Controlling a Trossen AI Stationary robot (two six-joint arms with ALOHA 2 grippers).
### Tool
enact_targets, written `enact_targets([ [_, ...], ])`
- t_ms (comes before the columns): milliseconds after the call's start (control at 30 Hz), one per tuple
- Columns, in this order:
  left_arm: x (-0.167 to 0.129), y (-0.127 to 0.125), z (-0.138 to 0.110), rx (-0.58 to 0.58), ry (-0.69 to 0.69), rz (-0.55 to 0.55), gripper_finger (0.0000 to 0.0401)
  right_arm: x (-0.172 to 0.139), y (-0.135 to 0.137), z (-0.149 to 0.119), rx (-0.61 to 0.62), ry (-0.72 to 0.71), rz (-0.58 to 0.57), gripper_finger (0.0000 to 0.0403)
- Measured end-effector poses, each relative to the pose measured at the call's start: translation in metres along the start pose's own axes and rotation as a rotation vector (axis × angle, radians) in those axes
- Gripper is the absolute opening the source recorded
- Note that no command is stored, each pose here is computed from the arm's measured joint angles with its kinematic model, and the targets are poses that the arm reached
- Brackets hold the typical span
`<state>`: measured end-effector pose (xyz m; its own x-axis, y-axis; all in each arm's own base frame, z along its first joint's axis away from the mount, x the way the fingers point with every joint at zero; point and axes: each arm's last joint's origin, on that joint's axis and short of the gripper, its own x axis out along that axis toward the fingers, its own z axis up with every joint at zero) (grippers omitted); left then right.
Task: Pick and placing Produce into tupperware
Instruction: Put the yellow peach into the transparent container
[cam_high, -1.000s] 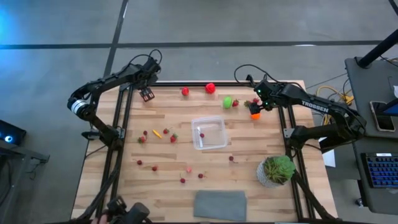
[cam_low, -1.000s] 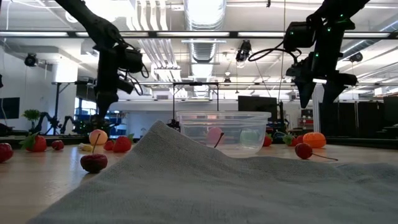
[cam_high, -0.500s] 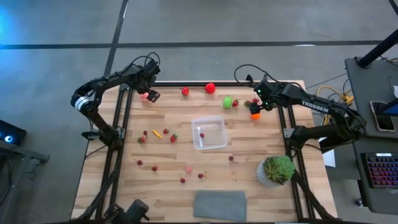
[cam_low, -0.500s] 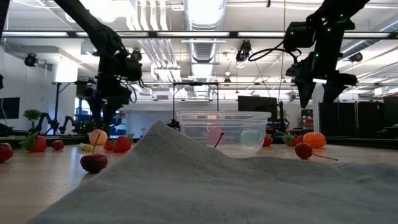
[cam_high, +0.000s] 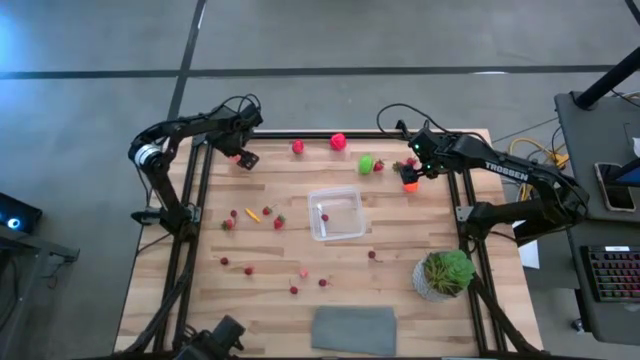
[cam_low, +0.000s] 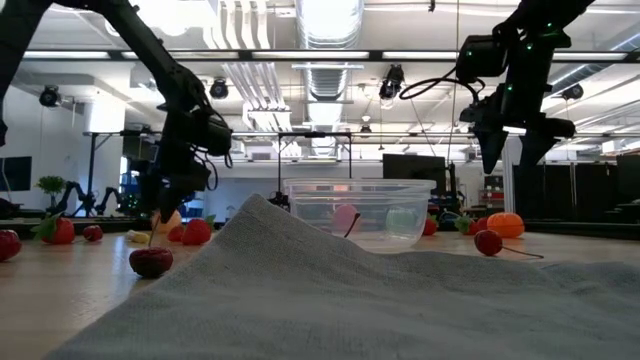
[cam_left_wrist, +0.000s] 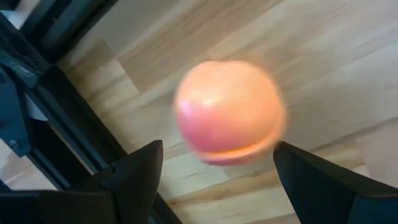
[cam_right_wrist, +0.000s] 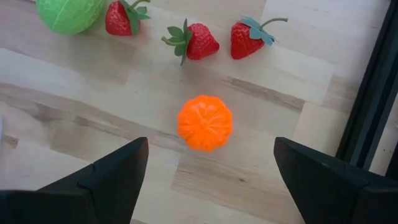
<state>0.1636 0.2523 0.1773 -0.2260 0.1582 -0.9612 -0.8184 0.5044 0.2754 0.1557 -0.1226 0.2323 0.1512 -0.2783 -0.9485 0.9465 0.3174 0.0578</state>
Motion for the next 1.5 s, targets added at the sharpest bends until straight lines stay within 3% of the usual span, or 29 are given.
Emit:
enact_targets([
  [167,-0.007,0.003,0.003,-0.009,-0.075,0.014,0.029,0.0,0.0,0.0,0.006,0.0,0.0,0.0339],
  [367,-0.007,0.001,0.009,0.076,-0.132,0.003,0.029,0.0,0.0,0.0,0.006,0.001,0.0,0.0338],
  [1333,0.013,-0.005,0.022,0.17,-0.145,0.01,0.0289,0.0,0.0,0.0,0.04,0.001,0.0,0.0338],
  [1500,0.013,-0.005,0.022,0.171,-0.143,0.01,0.0261,0.0,0.0,0.0,0.04,0.001,0.0,0.0338],
])
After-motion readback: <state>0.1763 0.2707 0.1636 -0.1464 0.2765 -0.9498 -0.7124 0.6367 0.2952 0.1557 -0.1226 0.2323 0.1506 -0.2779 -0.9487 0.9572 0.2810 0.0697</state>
